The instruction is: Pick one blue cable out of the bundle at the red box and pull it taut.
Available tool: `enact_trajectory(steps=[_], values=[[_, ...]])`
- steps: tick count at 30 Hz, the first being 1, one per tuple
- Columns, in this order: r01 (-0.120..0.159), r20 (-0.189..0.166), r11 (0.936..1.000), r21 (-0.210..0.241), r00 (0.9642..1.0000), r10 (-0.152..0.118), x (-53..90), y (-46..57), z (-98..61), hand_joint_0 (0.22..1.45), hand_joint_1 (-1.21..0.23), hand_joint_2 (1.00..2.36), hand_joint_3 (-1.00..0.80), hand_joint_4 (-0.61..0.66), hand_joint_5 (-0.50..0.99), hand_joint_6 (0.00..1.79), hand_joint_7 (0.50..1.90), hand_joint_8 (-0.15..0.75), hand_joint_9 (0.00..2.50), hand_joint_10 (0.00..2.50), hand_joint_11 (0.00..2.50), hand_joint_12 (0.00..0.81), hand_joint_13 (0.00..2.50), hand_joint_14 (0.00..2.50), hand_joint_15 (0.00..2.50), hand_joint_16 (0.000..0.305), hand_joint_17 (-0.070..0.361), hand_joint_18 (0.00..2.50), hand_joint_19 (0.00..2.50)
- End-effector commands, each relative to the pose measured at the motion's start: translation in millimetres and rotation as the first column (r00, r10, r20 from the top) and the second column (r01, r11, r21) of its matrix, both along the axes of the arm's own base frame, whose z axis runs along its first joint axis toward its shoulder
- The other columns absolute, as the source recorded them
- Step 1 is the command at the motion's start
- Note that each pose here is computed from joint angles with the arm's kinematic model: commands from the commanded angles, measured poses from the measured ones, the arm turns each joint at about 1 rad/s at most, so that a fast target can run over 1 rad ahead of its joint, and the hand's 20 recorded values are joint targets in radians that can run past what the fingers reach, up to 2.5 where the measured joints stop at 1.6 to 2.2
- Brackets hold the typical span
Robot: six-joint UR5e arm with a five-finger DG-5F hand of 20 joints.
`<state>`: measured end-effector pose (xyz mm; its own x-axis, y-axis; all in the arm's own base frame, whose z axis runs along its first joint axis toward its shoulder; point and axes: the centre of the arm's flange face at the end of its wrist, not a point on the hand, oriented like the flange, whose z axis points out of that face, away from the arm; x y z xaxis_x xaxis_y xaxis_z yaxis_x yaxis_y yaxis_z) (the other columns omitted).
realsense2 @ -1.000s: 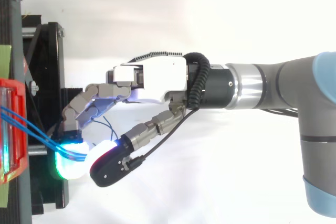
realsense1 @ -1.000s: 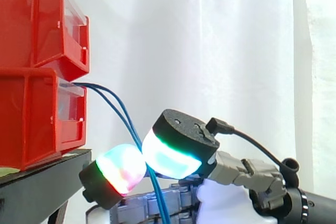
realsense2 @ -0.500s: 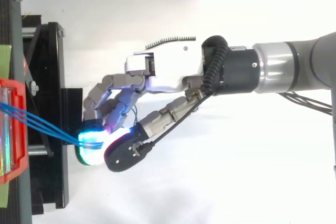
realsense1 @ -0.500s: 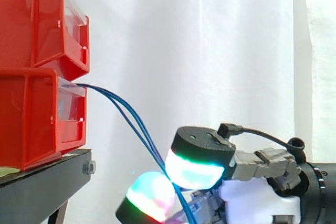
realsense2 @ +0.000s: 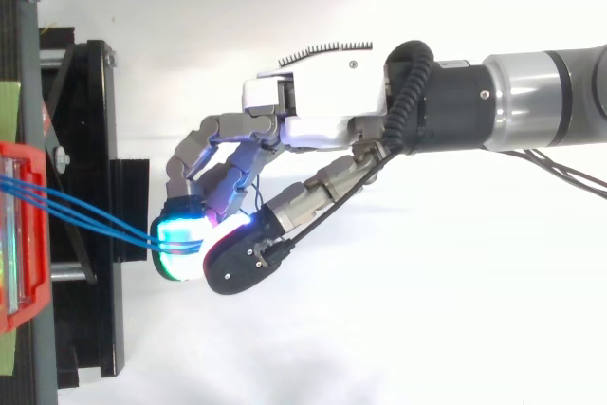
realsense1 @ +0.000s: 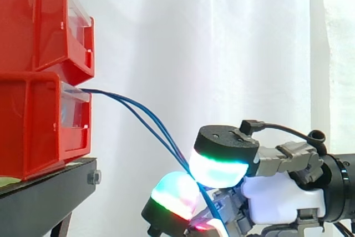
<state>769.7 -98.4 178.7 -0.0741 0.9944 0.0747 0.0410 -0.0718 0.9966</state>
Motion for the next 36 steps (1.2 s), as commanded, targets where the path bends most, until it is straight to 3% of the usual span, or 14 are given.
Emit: enact_trajectory(steps=[1,7,16,23,32,36], values=[[0.002,0.0,1.0,0.0,1.0,-0.002,-1.0,-1.8,4.5,0.65,-0.81,1.02,-0.15,0.12,-0.19,0.89,0.8,0.344,0.93,0.01,1.12,0.378,0.56,0.01,0.27,0.054,0.121,0.52,0.31],[0.003,0.021,1.0,-0.005,0.9998,-0.003,-2.2,-3.0,21.8,0.66,-0.86,1.01,-0.24,0.13,-0.19,0.88,0.79,0.343,0.92,0.01,1.12,0.379,0.56,0.01,0.27,0.054,0.121,0.54,0.3],[0.005,0.022,1.0,-0.007,0.9997,-0.005,-2.4,-4.2,23.0,0.66,-0.88,1.0,-0.5,0.15,-0.19,0.88,0.82,0.344,0.91,0.01,1.09,0.376,0.58,0.01,0.28,0.054,0.12,0.56,0.33],[0.011,0.025,0.9999,-0.008,0.9996,-0.011,-2.0,-4.8,23.3,0.62,-0.83,1.0,-0.5,0.16,-0.19,0.88,0.83,0.348,0.91,0.01,1.1,0.375,0.58,0.01,0.29,0.054,0.12,0.56,0.34],[0.011,0.019,0.9999,-0.01,0.9998,-0.011,-2.4,-4.8,21.6,0.63,-0.8,1.01,-0.28,0.1,-0.19,0.9,0.91,0.35,0.92,0.01,1.12,0.376,0.59,0.01,0.3,0.054,0.12,0.56,0.35],[0.011,0.021,0.9999,-0.01,0.9997,-0.011,-2.5,-4.8,22.8,0.68,-0.83,1.01,-0.34,0.09,-0.19,0.91,0.87,0.352,0.92,0.01,1.11,0.381,0.6,0.01,0.29,0.054,0.121,0.57,0.33]])
